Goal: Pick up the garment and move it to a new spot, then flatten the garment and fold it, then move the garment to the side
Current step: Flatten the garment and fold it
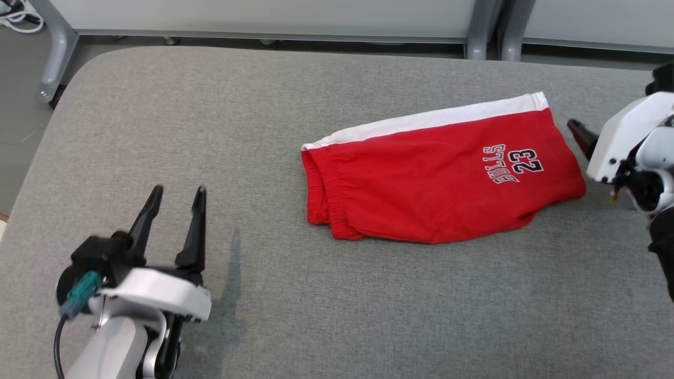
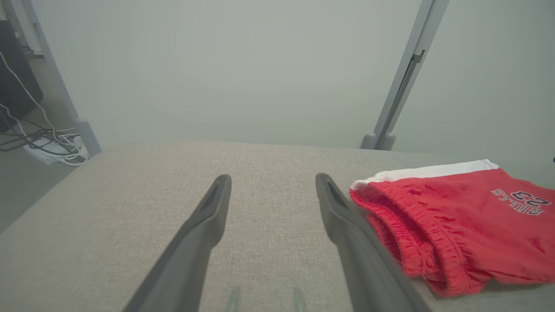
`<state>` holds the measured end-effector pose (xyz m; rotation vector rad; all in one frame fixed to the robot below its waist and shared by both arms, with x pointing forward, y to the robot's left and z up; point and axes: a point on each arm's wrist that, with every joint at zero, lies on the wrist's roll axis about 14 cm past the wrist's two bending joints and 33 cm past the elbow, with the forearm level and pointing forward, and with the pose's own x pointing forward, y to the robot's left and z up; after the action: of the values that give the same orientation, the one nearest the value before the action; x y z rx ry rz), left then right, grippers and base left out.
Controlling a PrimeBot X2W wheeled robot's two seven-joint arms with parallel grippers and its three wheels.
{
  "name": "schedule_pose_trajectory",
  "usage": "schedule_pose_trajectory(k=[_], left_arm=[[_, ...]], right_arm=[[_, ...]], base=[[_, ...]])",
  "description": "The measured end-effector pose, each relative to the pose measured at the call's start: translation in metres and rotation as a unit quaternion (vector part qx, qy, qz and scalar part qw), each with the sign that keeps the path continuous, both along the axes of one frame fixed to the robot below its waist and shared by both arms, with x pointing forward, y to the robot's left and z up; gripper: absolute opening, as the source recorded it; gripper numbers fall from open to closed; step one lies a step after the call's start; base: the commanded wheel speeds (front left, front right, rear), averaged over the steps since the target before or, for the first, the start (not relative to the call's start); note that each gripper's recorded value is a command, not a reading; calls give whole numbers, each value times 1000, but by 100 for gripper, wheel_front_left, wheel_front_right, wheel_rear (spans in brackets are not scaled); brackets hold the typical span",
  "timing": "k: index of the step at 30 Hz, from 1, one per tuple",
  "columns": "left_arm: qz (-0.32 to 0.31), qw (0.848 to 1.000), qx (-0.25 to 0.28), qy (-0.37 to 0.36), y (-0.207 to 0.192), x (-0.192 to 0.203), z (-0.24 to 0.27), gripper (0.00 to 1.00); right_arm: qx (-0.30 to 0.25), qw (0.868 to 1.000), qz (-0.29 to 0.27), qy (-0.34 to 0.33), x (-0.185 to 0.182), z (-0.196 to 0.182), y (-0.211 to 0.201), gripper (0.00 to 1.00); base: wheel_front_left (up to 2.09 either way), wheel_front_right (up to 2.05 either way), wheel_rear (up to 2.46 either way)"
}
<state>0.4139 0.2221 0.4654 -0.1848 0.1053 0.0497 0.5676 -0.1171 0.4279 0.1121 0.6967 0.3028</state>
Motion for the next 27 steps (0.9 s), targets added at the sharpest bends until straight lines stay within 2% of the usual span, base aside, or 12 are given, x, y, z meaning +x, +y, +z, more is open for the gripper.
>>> schedule_pose_trajectory(k=[6, 17, 18, 19, 20, 22, 27], left_arm=[[55, 997, 41, 36, 26, -46, -21, 100], [78, 994, 33, 70, 35, -70, -41, 100], [78, 994, 30, 72, 34, -72, -43, 100], [78, 994, 27, 75, 33, -74, -45, 100], [79, 994, 27, 77, 33, -75, -46, 100], [78, 993, 26, 79, 33, -76, -47, 100], [76, 993, 21, 85, 31, -76, -52, 100]], right_arm=[[-6, 999, -4, 41, -14, -29, 12, 100], [-48, 994, 22, 91, -25, -60, 32, 100], [-52, 994, 25, 94, -26, -61, 33, 77], [-55, 993, 28, 96, -27, -61, 34, 46], [-57, 993, 30, 98, -28, -62, 35, 27], [-57, 992, 31, 105, -31, -63, 37, 0], [-57, 993, 29, 99, -32, -63, 35, 0]], base=[[0, 0, 0], [0, 0, 0], [0, 0, 0], [0, 0, 0], [0, 0, 0], [0, 0, 0], [0, 0, 0]])
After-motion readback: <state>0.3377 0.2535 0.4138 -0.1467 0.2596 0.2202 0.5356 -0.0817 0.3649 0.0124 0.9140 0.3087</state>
